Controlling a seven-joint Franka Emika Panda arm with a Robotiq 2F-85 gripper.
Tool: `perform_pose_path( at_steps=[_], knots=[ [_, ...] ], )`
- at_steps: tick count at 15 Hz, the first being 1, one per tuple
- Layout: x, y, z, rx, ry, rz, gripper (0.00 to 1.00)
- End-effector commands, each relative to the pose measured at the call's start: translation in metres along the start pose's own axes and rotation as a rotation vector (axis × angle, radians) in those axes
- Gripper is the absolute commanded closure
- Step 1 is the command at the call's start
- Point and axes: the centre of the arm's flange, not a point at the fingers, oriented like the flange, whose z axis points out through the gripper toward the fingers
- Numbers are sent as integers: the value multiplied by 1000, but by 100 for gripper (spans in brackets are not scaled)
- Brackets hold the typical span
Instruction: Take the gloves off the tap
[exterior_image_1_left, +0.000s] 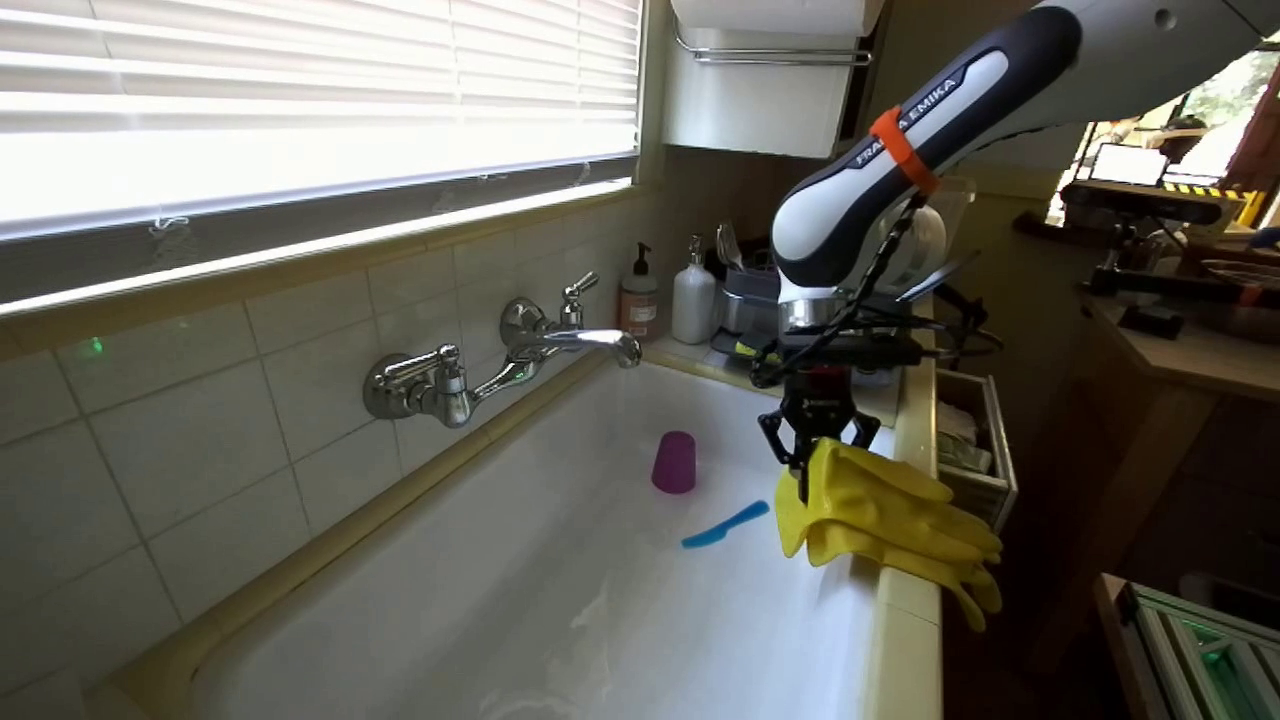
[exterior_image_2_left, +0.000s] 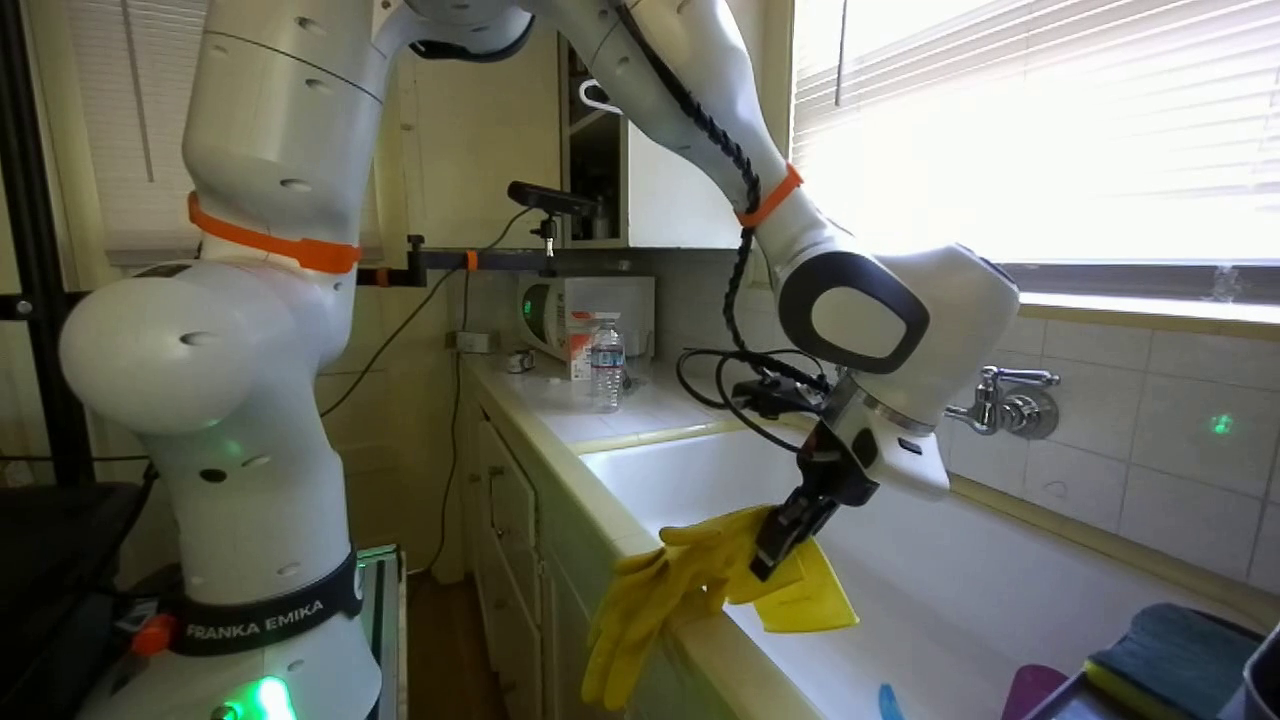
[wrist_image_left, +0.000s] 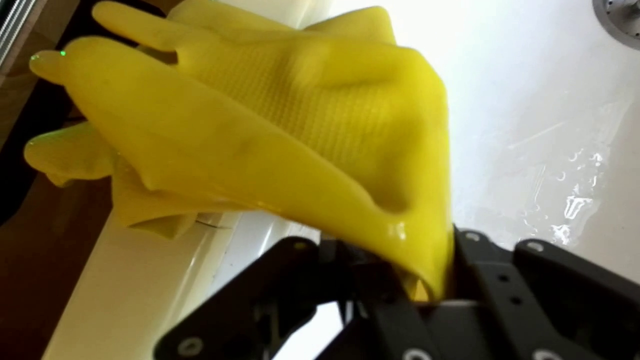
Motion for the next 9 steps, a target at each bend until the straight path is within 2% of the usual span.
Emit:
perform_pose_path(
  at_steps=[1, 6, 9],
  knots=[
    [3, -6, 0, -35, 4, 20, 35],
    [5, -4, -1, -76, 6, 31, 1],
    [5, -3, -1, -96, 9, 33, 0]
  ],
)
